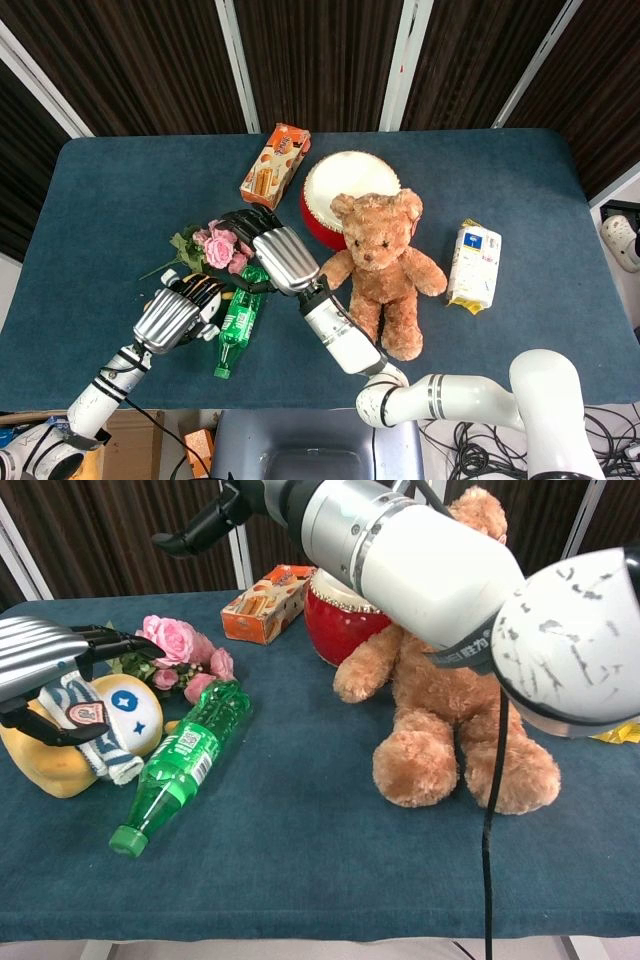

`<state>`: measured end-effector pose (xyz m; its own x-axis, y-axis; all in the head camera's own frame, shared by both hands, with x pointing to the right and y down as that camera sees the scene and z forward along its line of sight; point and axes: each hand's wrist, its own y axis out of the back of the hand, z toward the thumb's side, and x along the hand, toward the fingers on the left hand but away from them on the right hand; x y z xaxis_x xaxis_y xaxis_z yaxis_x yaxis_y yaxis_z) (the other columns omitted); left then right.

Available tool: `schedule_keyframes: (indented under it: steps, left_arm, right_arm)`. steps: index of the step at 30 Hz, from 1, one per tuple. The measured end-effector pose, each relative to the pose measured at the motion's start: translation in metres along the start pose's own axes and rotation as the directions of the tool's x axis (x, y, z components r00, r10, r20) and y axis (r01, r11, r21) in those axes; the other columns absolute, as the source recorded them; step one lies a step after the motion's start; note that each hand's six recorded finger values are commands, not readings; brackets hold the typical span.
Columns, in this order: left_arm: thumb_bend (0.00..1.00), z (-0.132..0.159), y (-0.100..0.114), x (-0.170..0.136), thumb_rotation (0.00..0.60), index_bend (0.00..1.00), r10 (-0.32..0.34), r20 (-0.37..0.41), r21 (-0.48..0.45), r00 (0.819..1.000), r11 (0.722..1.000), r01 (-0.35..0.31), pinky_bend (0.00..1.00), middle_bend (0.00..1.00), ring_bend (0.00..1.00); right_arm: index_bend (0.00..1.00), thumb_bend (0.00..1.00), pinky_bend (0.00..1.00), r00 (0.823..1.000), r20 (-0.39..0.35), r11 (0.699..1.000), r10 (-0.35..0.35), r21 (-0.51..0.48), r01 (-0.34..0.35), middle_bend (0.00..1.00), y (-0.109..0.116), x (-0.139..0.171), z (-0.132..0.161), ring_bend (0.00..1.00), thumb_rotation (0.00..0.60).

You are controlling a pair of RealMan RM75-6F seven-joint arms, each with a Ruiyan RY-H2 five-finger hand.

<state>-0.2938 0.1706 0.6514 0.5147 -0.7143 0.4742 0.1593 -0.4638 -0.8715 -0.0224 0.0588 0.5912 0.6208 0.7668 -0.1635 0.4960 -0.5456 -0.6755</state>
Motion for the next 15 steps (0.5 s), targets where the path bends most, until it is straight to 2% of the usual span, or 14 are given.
schedule_keyframes:
  steps: [9, 15]
  left_arm:
    - [0.34, 0.001, 0.002, -0.001, 0.6, 0.16, 0.007, 0.004, 0.001, 1.0, 1.0, -0.007, 0.39, 0.16, 0.15]
    - [0.34, -0.003, 0.001, -0.005, 0.6, 0.16, 0.011, -0.009, -0.007, 1.0, 1.0, -0.011, 0.38, 0.16, 0.15]
  right_arm:
    - [0.24, 0.22, 0.08, 1.0, 0.026, 1.0, 0.002, 0.018, -0.002, 0.15, 0.002, 0.002, -0.005, 0.1, 0.6]
    - [0.23, 0.22, 0.07, 1.0, 0.013, 0.999, 0.023, 0.039, -0.023, 0.15, 0.0, 0.012, -0.006, 0.1, 0.6]
